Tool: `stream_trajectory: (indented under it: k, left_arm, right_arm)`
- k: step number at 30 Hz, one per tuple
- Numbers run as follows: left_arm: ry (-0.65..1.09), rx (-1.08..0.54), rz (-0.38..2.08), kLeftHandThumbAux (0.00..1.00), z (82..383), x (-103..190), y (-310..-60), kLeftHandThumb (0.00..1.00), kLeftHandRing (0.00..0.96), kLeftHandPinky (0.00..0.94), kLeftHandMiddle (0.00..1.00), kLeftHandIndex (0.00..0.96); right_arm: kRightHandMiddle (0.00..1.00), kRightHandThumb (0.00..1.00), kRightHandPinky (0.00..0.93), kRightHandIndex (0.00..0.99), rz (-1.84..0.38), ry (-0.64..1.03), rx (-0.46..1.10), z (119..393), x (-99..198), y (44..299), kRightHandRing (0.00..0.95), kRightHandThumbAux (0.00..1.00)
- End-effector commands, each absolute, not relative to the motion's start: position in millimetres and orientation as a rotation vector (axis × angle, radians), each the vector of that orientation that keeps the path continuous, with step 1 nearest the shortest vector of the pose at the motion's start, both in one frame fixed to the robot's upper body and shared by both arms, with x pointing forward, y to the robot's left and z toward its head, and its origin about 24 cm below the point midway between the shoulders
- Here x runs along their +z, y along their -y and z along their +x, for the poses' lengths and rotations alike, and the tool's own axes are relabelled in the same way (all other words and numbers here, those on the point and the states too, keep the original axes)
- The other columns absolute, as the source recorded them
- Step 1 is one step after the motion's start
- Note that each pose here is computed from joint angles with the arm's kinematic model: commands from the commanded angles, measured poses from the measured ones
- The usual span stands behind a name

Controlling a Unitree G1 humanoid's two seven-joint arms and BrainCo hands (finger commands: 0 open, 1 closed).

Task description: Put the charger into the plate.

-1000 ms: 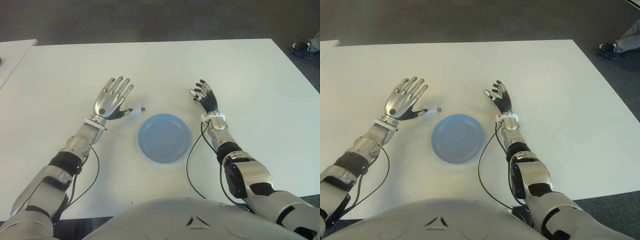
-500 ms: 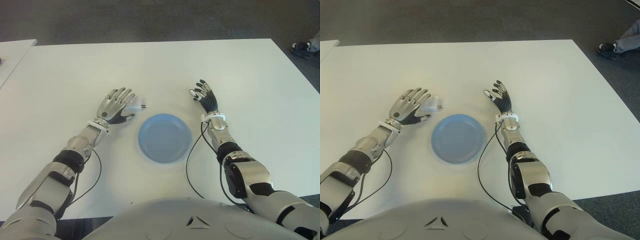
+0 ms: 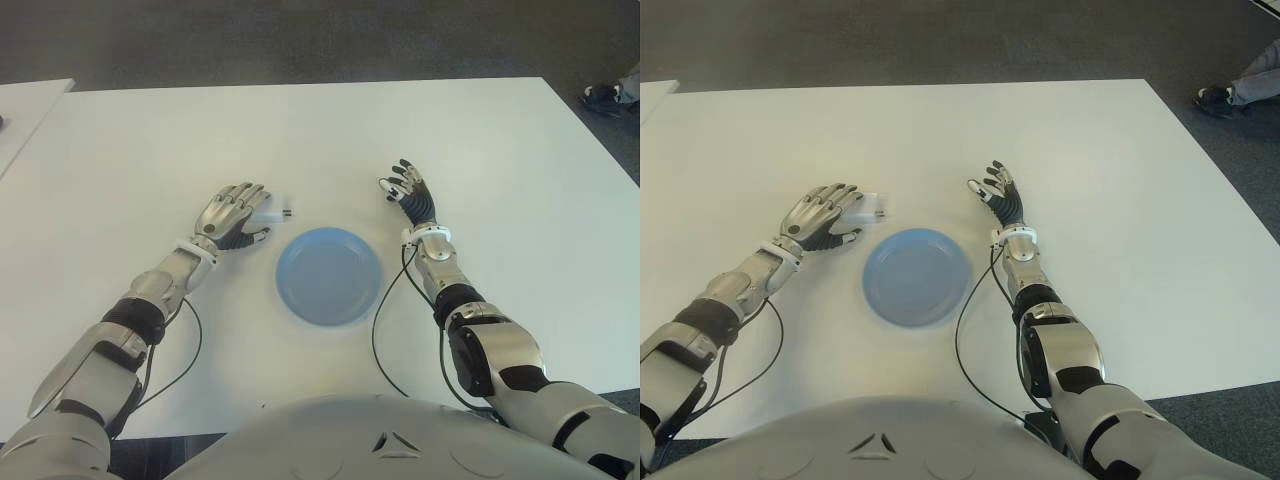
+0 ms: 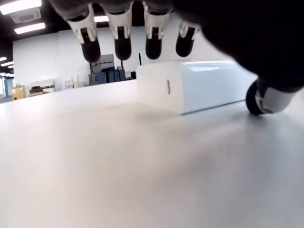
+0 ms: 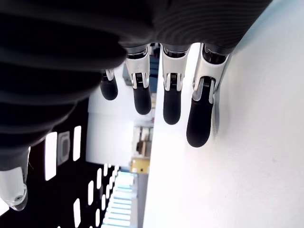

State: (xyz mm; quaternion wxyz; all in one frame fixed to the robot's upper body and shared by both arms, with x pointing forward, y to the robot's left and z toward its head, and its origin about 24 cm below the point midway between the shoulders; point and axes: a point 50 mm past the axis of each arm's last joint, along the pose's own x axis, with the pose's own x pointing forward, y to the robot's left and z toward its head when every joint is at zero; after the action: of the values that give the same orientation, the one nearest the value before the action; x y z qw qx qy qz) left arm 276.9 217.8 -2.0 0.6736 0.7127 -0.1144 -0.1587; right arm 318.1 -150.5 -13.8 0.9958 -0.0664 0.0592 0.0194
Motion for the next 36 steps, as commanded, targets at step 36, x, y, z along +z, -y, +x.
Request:
stream_trajectory:
  k: [36]
  left_arm:
    - [0.171, -0.433, 1.529, 0.358, 284, -5, -223, 0.115, 0.0, 0.0, 0.0, 0.0]
  right_arm:
    - [0.167, 0.059, 0.138, 0.0, -0.137, -0.362, 0.041, 279, -64, 151, 0.211, 0.516]
